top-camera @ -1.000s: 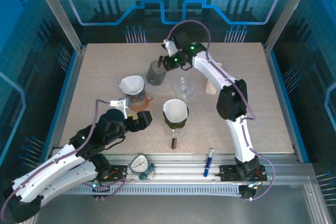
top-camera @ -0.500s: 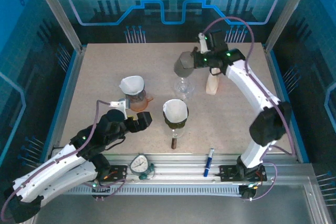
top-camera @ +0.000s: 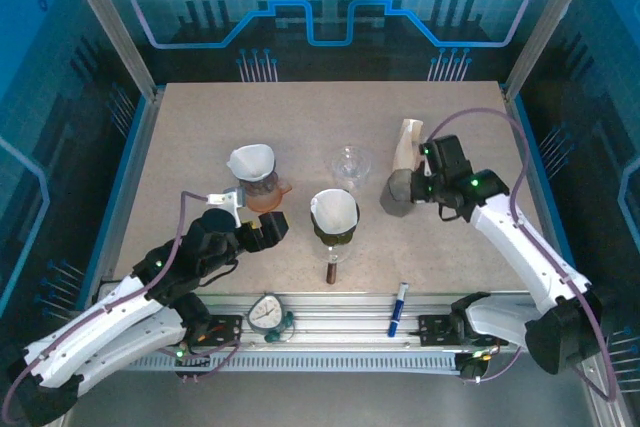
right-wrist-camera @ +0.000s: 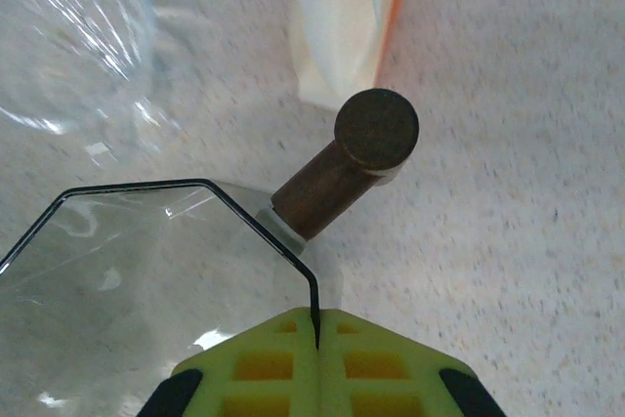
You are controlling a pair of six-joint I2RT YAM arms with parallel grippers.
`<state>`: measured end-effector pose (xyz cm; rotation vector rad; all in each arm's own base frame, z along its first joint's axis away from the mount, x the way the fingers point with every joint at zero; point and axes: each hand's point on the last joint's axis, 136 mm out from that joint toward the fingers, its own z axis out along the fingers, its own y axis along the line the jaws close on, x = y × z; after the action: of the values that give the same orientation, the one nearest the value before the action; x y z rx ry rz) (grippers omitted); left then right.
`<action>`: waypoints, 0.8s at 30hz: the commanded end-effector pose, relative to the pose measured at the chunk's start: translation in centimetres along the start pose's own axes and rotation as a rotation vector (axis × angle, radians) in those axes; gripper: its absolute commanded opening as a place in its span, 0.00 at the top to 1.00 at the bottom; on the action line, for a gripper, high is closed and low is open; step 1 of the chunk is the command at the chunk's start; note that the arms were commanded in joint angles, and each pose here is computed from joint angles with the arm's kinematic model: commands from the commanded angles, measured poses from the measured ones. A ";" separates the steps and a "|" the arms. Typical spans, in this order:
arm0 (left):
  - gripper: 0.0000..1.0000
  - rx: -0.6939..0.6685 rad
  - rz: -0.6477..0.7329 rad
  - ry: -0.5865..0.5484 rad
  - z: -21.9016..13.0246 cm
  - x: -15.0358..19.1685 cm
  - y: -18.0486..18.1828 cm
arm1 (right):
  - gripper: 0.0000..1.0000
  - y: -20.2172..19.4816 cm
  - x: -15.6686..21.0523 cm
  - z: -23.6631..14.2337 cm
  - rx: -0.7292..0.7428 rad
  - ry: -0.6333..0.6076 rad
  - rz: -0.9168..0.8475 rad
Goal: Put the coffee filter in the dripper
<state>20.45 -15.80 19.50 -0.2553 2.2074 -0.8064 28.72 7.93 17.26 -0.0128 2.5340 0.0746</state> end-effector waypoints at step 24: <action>0.01 -0.027 0.000 -0.007 0.0 0.0 0.7 | 0.77 -1.6 6.3 3.9 0.084 0.111 0.057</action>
<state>20.45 -15.79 19.50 -0.2551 2.2072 -0.8058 25.56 6.42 10.14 0.0787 2.6647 -0.0072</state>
